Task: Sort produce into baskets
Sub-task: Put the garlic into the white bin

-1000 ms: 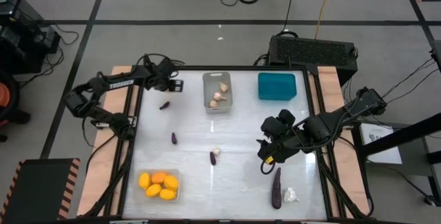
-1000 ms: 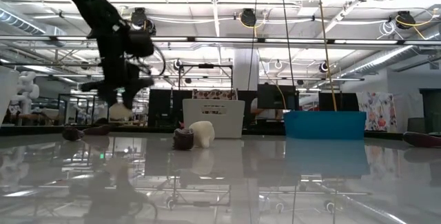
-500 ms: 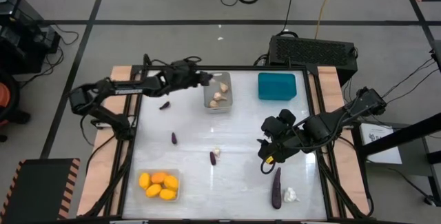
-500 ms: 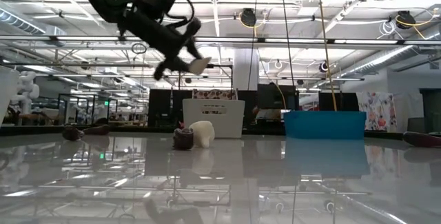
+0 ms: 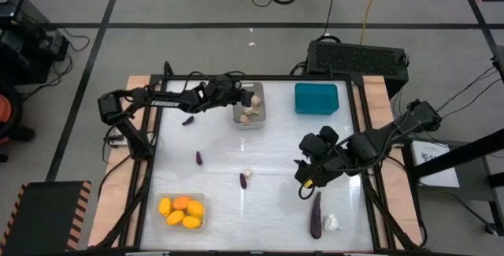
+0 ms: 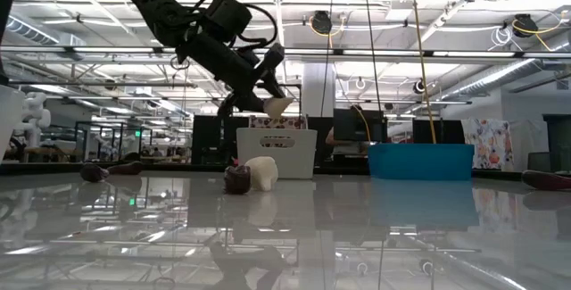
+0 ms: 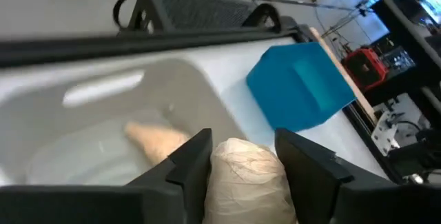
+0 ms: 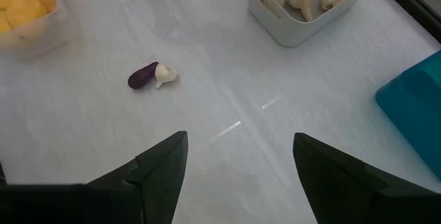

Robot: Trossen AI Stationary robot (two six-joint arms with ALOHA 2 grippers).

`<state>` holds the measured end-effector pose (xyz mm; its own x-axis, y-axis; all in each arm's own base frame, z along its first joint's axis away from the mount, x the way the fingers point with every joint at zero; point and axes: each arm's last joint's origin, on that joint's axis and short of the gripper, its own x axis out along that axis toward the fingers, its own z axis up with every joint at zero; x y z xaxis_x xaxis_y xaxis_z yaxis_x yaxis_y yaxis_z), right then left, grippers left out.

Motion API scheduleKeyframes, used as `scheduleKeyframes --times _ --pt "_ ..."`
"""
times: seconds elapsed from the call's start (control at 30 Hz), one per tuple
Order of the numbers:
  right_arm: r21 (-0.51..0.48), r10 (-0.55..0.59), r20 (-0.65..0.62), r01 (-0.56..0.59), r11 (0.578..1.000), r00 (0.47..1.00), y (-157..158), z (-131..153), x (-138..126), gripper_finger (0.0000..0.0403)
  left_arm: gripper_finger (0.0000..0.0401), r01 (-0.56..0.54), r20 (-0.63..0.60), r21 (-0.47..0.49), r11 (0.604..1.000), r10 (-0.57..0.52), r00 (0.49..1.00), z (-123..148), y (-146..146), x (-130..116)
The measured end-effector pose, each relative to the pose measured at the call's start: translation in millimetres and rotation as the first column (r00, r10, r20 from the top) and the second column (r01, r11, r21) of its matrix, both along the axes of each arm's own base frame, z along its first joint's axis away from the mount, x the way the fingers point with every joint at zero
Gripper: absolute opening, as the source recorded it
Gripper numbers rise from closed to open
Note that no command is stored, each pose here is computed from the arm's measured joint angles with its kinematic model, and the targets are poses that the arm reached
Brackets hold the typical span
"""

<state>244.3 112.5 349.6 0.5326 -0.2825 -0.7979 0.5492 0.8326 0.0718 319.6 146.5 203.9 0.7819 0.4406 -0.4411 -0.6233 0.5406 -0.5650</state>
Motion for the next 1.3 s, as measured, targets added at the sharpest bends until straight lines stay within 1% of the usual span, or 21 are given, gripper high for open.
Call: scheduleKeyframes --times 0.13,0.23,0.33,0.43,0.53,0.63,0.73,0.8,0.87,0.93,1.03,1.13,1.2,1.27,1.3 --pt "0.001 0.017 0.0 -0.017 1.0 1.0 4.0 0.0 -1.8 0.0256 0.0199 0.043 -0.025 0.084 0.996 -0.041 0.999 12.0 0.8 4.4" --pt "0.002 0.024 0.001 -0.024 1.0 1.0 6.4 0.0 -2.9 0.0256 0.0224 0.071 -0.061 0.12 0.99 -0.064 0.996 18.1 1.2 6.8" --pt "0.004 0.028 0.003 -0.028 1.0 1.0 8.3 -0.1 -3.8 0.0256 0.024 0.088 -0.097 0.129 0.988 -0.076 0.992 22.5 2.0 8.6" --pt "0.004 0.028 0.003 -0.028 1.0 1.0 8.4 0.0 -3.9 0.0256 0.0246 0.101 -0.108 0.119 0.988 -0.088 0.99 30.3 2.9 11.4" --pt "0.004 0.028 0.003 -0.028 1.0 1.0 8.4 0.0 -3.9 0.0256 0.0246 0.197 -0.064 0.094 0.976 -0.192 0.979 39.4 0.2 16.5" --pt "0.003 0.03 0.003 -0.03 1.0 1.0 8.8 0.0 -4.0 0.0256 0.0246 0.352 0.004 0.054 0.935 -0.352 0.936 49.2 -7.5 22.9" --pt "-0.004 0.041 0.001 -0.041 0.999 0.999 8.9 0.1 -3.9 0.0256 0.0246 0.506 0.064 0.001 0.863 -0.505 0.861 53.8 -18.6 27.2" --pt "-0.012 0.052 -0.002 -0.052 0.999 0.999 8.9 0.1 -3.8 0.0256 0.0246 0.582 0.114 -0.042 0.812 -0.575 0.81 56.2 -28.1 30.4" --pt "-0.02 0.064 -0.005 -0.064 0.998 0.998 8.9 0.1 -3.7 0.0256 0.0246 0.628 0.154 -0.101 0.771 -0.612 0.776 56.6 -41.3 33.9" --pt "-0.029 0.078 -0.009 -0.078 0.997 0.997 9.0 0.2 -3.6 0.0256 0.0246 0.653 0.166 -0.135 0.745 -0.633 0.756 56.2 -56.8 38.0" --pt "-0.047 0.106 -0.021 -0.106 0.993 0.994 8.9 0.2 -3.6 0.0256 0.0246 0.707 0.167 -0.138 0.694 -0.687 0.707 56.2 -85.6 44.1" --pt "-0.066 0.134 -0.033 -0.136 0.989 0.99 8.9 0.2 -3.6 0.0256 0.0246 0.761 0.159 -0.146 0.633 -0.744 0.649 55.3 -118.3 47.7" --pt "-0.076 0.15 -0.04 -0.152 0.985 0.988 8.9 0.2 -3.6 0.0256 0.0246 0.771 0.125 -0.162 0.616 -0.762 0.636 52.4 -140.0 47.8" --pt "-0.084 0.162 -0.045 -0.165 0.983 0.986 8.9 0.2 -3.6 0.0256 0.0246 0.756 0.06 -0.183 0.629 -0.76 0.647 47.2 -161.3 45.8" --pt "-0.088 0.168 -0.048 -0.172 0.981 0.985 8.9 0.2 -3.6 0.0256 0.0246 0.743 0.019 -0.189 0.643 -0.754 0.657 44.4 -171.7 44.1"
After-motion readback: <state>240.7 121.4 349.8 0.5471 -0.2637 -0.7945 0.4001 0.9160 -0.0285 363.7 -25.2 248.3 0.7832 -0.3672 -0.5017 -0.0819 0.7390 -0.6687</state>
